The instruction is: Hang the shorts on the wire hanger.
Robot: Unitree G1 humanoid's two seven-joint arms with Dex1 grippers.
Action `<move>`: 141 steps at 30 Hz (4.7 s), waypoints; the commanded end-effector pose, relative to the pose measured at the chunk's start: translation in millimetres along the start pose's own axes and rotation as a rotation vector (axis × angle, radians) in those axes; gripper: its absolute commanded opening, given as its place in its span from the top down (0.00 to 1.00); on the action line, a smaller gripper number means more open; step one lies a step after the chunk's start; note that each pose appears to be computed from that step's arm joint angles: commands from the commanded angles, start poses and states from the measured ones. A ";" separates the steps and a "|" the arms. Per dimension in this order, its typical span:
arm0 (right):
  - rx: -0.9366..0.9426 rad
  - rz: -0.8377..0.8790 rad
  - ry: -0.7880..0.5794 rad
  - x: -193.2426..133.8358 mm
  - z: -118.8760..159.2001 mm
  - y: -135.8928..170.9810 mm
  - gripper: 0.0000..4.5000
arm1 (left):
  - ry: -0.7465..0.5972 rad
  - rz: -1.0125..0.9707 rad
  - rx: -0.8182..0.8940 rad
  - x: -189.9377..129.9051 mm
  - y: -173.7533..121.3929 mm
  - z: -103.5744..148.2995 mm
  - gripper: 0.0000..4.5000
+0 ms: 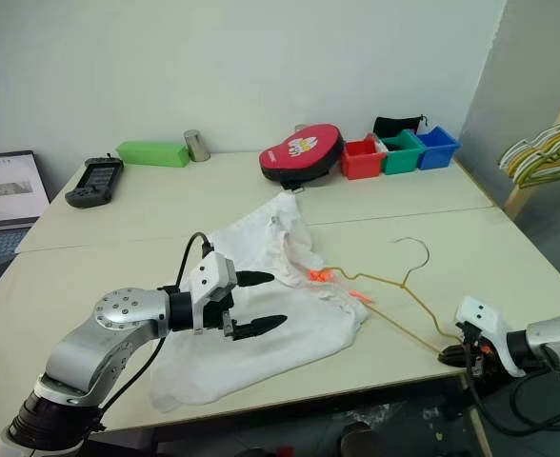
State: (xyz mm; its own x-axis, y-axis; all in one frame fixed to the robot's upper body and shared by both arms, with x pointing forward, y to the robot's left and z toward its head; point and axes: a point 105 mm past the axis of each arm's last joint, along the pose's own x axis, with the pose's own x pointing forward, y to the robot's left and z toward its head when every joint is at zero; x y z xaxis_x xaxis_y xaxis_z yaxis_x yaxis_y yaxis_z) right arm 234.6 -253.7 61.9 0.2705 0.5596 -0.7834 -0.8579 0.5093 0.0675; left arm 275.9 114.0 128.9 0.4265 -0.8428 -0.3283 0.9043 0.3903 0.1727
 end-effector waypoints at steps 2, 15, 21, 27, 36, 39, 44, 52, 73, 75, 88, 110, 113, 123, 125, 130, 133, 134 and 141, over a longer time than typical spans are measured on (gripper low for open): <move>-0.116 -0.109 0.024 0.1 6.2 -18.9 1.00 | -0.024 0.026 0.039 -4.0 2.7 10.1 0.01; -0.177 -0.073 -0.028 19.5 35.0 -12.4 1.00 | -0.028 0.037 0.043 -2.5 6.2 11.8 0.01; -0.175 -0.141 -0.013 18.3 34.7 -23.6 1.00 | -0.030 0.041 0.041 -2.8 6.2 12.3 0.01; 0.231 -0.222 -0.120 17.0 33.8 -41.6 1.00 | -0.031 0.049 0.033 -2.7 5.4 11.3 0.01; 0.388 -0.194 -0.117 17.3 20.9 -27.8 1.00 | -0.030 0.048 0.031 -2.3 5.0 10.8 0.01; 0.332 -0.072 -0.118 11.3 25.1 -6.5 1.00 | -0.029 0.042 0.033 -1.8 5.4 10.6 0.01; 0.229 0.028 -0.067 5.2 19.8 12.6 1.00 | -0.027 0.038 0.035 -2.3 5.5 10.0 0.01; 0.073 -0.025 -0.078 10.7 33.3 -2.4 1.00 | -0.027 0.037 0.038 -2.7 4.5 9.9 0.01; 0.016 -0.006 -0.139 33.5 84.8 -11.1 1.00 | -0.026 0.066 0.034 -3.2 7.1 8.2 0.01; 0.057 0.021 -0.168 31.2 93.7 -8.0 1.00 | -0.025 0.067 0.034 -3.2 7.5 8.2 0.01; 0.133 0.004 -0.277 9.6 143.3 -7.2 1.00 | -0.020 0.074 0.043 -2.1 12.8 7.7 0.01; -0.059 -0.168 -0.242 26.8 135.9 -26.5 1.00 | -0.050 0.199 0.236 -49.2 130.6 83.9 0.01; -0.082 -0.183 -0.218 28.4 129.4 -30.2 1.00 | -0.031 0.173 0.261 -47.8 127.5 79.9 0.01; -0.313 -0.253 -0.210 30.8 149.9 -35.0 1.00 | 0.069 0.104 0.463 -39.9 155.2 99.0 0.01; -0.363 -0.262 -0.204 32.5 152.7 -34.1 1.00 | 0.101 0.063 0.503 -34.4 156.3 101.7 0.01; -0.420 -0.286 -0.207 35.5 158.7 -33.5 1.00 | 0.240 -0.064 0.558 -26.0 154.0 91.1 0.01; -0.429 -0.287 -0.217 36.7 163.1 -31.1 1.00 | 0.302 -0.117 0.583 -20.5 151.9 83.6 0.01; -0.434 -0.288 -0.218 37.1 164.2 -30.3 1.00 | 0.320 -0.136 0.594 -18.5 150.6 80.9 0.01; -0.451 -0.293 -0.220 39.5 165.8 -27.0 1.00 | 0.310 -0.152 0.632 -4.8 148.2 81.8 0.01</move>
State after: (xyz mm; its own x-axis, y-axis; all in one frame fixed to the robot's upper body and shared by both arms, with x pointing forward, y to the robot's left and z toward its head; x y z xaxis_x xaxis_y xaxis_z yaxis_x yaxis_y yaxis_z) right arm 338.7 -144.8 112.2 0.5396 0.5638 -0.6253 -0.8415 0.3848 -0.3792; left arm 403.8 151.8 212.0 0.3337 -0.6755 -0.6575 0.8520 -0.0824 0.5171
